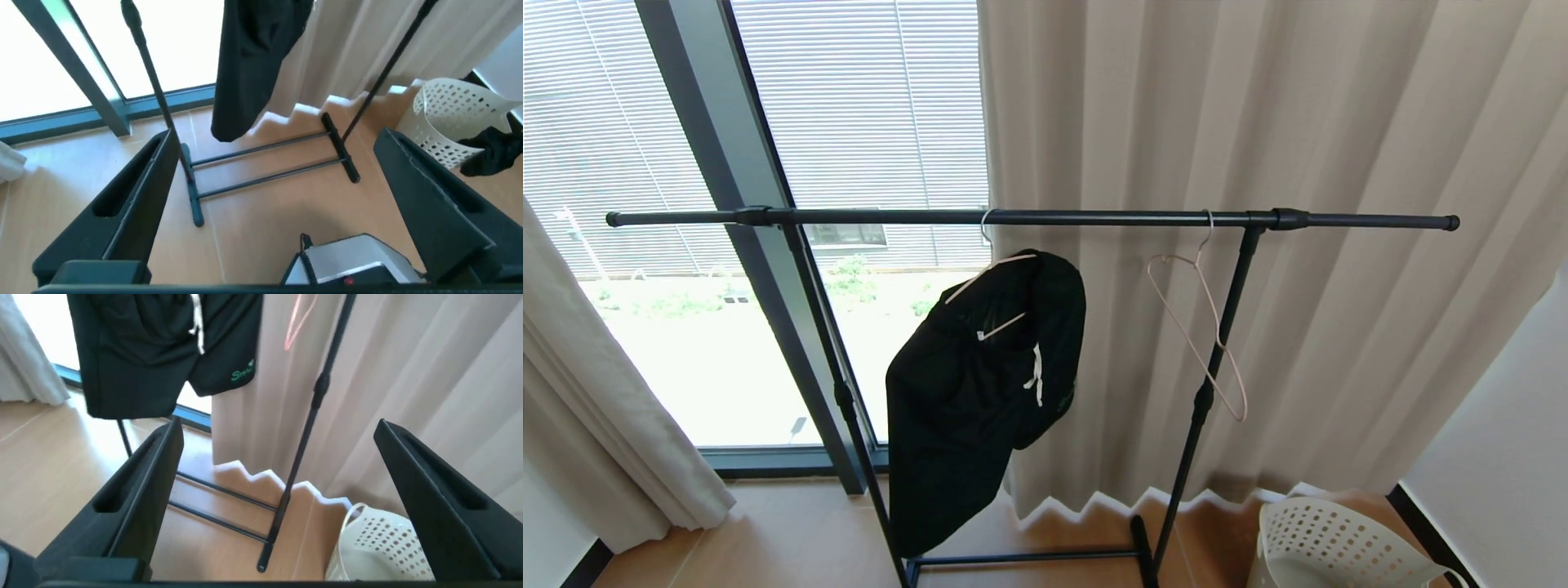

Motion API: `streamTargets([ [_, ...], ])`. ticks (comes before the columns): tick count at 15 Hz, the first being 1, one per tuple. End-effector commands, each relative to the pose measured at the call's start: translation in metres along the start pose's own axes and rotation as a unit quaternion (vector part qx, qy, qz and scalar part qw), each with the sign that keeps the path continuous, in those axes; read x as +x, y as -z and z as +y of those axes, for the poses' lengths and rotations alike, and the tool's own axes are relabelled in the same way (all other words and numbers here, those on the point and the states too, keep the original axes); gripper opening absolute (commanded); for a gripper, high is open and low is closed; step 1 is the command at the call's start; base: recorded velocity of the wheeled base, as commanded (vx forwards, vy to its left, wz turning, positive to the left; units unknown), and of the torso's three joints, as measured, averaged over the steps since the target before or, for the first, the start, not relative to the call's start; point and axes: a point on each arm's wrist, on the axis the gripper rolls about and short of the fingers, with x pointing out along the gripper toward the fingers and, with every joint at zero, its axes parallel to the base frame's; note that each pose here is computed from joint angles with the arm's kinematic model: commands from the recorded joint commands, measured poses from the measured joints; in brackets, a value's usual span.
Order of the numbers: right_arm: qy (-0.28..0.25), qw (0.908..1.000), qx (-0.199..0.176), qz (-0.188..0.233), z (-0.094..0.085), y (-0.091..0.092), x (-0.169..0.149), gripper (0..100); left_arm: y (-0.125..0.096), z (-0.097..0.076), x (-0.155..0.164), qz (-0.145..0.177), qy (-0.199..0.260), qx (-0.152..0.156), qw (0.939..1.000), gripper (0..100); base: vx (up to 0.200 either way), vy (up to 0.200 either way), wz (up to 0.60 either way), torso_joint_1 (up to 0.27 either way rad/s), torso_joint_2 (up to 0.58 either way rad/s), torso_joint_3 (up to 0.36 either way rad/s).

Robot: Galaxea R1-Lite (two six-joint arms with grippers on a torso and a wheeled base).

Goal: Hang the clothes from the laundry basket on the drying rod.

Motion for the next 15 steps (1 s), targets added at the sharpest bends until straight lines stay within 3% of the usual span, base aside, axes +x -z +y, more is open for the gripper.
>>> streamTargets([
  [1,0.029,0.9996,0.004,0.001,0.000,0.000,0.000,100,0.001,0.003,-0.006,-0.028,-0.039,0.022,0.9986,100,0.000,0.000,0.00,0.000,0.00,0.000],
  [3,0.040,0.9992,0.007,-0.007,0.000,0.000,-0.002,100,0.006,0.006,-0.013,-0.043,-0.115,0.069,0.9901,100,0.000,0.000,0.00,0.000,0.00,0.000],
  [4,0.055,0.9983,0.010,-0.018,0.000,0.001,-0.004,100,0.008,0.007,-0.021,-0.069,-0.181,0.079,0.9780,100,0.000,0.000,0.00,0.000,0.00,0.000],
  [5,0.058,0.9980,0.011,-0.021,0.000,0.001,-0.005,100,0.008,0.007,-0.022,-0.073,-0.191,0.078,0.9757,100,0.000,0.000,0.00,0.000,0.00,0.000],
  [6,0.077,0.9965,0.013,-0.029,0.000,0.001,-0.006,100,0.011,0.005,-0.028,-0.095,-0.257,0.070,0.9592,100,0.000,0.000,0.00,0.000,0.00,0.000],
  [7,0.084,0.9959,0.013,-0.032,0.000,0.001,-0.007,100,0.012,0.004,-0.031,-0.112,-0.263,0.068,0.9559,100,0.000,0.000,0.00,0.000,0.00,0.000],
  [8,0.091,0.9951,0.014,-0.034,0.000,0.001,-0.007,100,0.016,0.001,-0.037,-0.164,-0.224,0.074,0.9579,100,0.000,0.000,0.00,0.000,0.00,0.000],
  [10,0.113,0.9928,0.016,-0.035,0.001,0.001,-0.008,100,0.020,-0.003,-0.043,-0.209,-0.193,0.079,0.9554,100,0.000,0.000,0.00,0.000,0.00,0.000],
  [11,0.123,0.9915,0.017,-0.040,0.001,0.002,-0.009,100,0.021,-0.003,-0.042,-0.208,-0.183,0.074,0.9581,100,0.000,0.000,0.00,0.000,0.00,0.000],
  [12,0.137,0.9892,0.019,-0.049,0.001,0.002,-0.011,100,0.023,-0.004,-0.041,-0.200,-0.160,0.060,0.9649,100,0.000,0.000,0.00,0.000,0.00,0.000],
  [13,0.155,0.9860,0.021,-0.058,0.002,0.003,-0.013,100,0.026,-0.006,-0.039,-0.190,-0.097,0.046,0.9759,100,0.000,0.000,0.00,0.000,0.00,0.000],
  [15,0.176,0.9819,0.022,-0.066,0.003,0.003,-0.014,100,0.026,-0.006,-0.039,-0.189,-0.096,0.044,0.9762,100,0.000,0.000,0.00,0.000,0.00,0.000],
])
